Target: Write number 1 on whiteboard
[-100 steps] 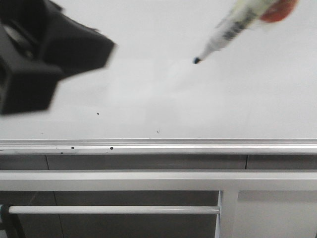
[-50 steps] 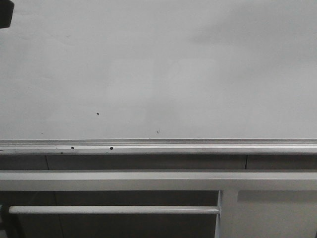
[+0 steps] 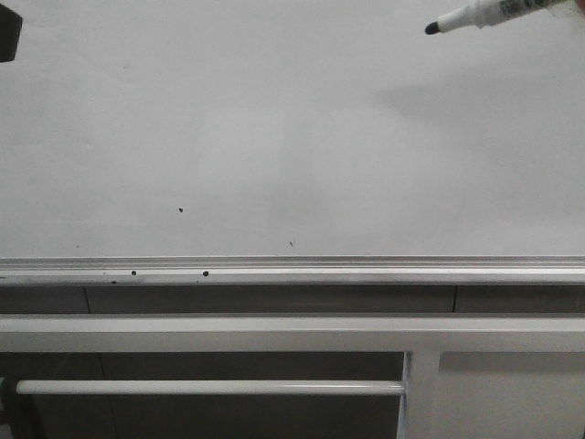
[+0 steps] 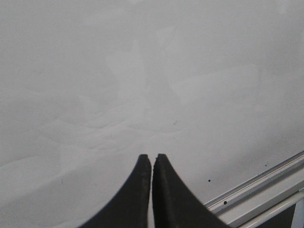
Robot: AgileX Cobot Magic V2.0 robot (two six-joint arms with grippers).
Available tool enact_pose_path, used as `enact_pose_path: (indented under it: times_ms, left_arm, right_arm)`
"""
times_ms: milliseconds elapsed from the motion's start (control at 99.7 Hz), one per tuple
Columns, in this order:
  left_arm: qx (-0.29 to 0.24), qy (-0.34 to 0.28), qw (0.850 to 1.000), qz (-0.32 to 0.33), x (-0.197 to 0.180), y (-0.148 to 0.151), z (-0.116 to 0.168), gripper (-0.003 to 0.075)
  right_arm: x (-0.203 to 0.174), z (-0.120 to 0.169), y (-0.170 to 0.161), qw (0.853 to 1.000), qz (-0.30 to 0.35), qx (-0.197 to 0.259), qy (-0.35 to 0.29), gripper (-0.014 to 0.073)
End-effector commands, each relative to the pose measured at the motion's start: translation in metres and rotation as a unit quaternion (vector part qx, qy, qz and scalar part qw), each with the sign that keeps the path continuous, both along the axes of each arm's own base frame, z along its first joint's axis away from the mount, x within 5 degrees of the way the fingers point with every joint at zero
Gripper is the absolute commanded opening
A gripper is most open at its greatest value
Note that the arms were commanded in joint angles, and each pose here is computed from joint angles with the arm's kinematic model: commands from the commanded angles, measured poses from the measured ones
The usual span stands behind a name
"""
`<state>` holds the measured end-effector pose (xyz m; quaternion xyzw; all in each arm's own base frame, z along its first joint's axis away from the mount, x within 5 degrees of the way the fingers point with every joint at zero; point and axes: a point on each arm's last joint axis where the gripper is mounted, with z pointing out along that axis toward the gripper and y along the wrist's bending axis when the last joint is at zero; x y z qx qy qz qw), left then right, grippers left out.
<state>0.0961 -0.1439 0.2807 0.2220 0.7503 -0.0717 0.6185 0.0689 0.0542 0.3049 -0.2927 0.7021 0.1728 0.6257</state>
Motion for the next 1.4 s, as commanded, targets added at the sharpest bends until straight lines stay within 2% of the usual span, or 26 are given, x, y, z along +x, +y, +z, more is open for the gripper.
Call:
enact_pose_path:
  times_ms: [0, 180, 361, 842, 1394]
  left_arm:
    - [-0.013, -0.031, 0.999, 0.003, 0.001, 0.000, 0.013, -0.0020]
    - [-0.013, -0.031, 0.999, 0.003, 0.001, 0.000, 0.013, -0.0020]
    - [-0.013, -0.031, 0.999, 0.003, 0.001, 0.000, 0.013, -0.0020]
    - [-0.013, -0.030, 0.999, 0.003, 0.001, 0.000, 0.013, -0.0020]
    - [-0.013, -0.030, 0.999, 0.003, 0.001, 0.000, 0.013, -0.0020]
  right_arm:
    - [0.001, 0.012, -0.001, 0.999, -0.008, 0.024, -0.025, -0.0064]
    - [0.001, 0.011, -0.001, 1.000, -0.007, 0.020, -0.019, -0.0064]
    - [0.003, 0.017, -0.001, 0.998, -0.015, 0.040, -0.046, -0.0064]
    - [0.035, 0.013, 0.017, 0.998, -0.034, 0.049, -0.034, -0.0063]
    - [0.042, 0.014, 0.010, 0.995, -0.072, 0.052, -0.044, -0.0063]
